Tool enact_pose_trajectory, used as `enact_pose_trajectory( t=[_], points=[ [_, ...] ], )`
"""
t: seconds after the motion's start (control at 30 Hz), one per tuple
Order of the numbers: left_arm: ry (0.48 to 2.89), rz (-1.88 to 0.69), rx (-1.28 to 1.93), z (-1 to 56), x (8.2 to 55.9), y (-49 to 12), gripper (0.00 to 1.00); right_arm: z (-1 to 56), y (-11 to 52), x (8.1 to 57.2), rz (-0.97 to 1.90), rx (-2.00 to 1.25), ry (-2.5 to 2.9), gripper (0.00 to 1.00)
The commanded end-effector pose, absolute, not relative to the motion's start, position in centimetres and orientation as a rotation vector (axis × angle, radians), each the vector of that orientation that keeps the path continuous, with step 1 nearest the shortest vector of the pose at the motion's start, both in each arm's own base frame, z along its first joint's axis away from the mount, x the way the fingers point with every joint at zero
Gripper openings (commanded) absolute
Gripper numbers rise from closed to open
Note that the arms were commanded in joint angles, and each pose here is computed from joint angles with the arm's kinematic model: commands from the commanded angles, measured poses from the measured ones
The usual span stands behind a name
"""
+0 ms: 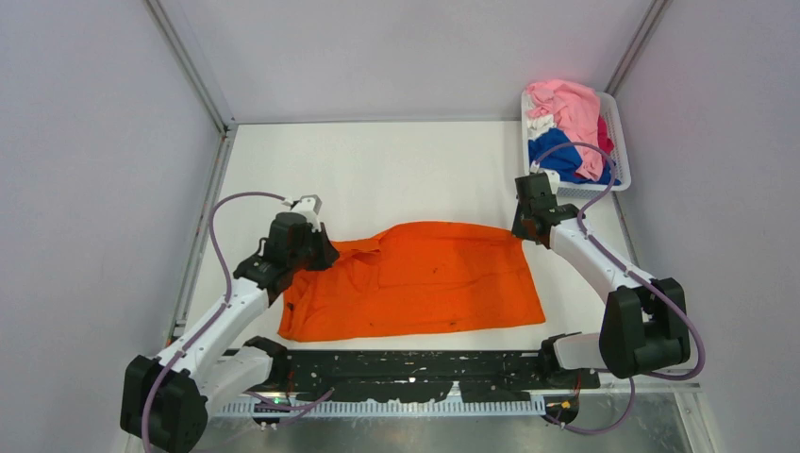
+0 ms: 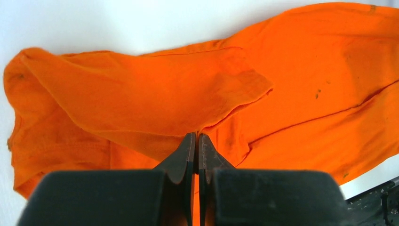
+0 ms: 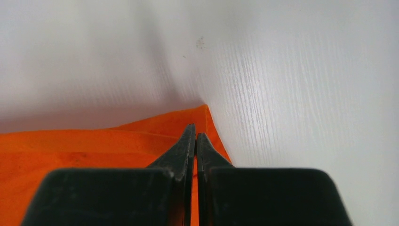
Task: Fold and stack the t-shirts
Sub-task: Fold the other side of the tshirt into a rectangle
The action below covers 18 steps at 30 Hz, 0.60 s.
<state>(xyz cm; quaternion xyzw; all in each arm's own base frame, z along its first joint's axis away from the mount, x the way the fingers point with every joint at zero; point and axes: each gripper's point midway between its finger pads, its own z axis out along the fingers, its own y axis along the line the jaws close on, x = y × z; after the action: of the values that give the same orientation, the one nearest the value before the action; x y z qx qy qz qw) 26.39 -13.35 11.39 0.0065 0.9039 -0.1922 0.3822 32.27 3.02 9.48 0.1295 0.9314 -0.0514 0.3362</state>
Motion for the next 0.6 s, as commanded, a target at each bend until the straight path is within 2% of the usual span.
enact_pose_trajectory(
  t=[0.0,0.27,0.57],
  points=[
    [2.243,-0.484,-0.03,12.0,25.4,-12.5,0.0,9.8,1.7,30.7,-0.217,0.331,2.425,0.05],
    [2.23,-0.487,-0.089,11.8,21.4,-10.7,0.0,10.3,1.9,29.6,-0.186,0.297,2.41,0.05],
    [2.259,-0.619,-0.175,9.3,17.8,-11.1,0.0,9.7,1.5,29.0,-0.207,0.307,2.416,0.05]
  ],
)
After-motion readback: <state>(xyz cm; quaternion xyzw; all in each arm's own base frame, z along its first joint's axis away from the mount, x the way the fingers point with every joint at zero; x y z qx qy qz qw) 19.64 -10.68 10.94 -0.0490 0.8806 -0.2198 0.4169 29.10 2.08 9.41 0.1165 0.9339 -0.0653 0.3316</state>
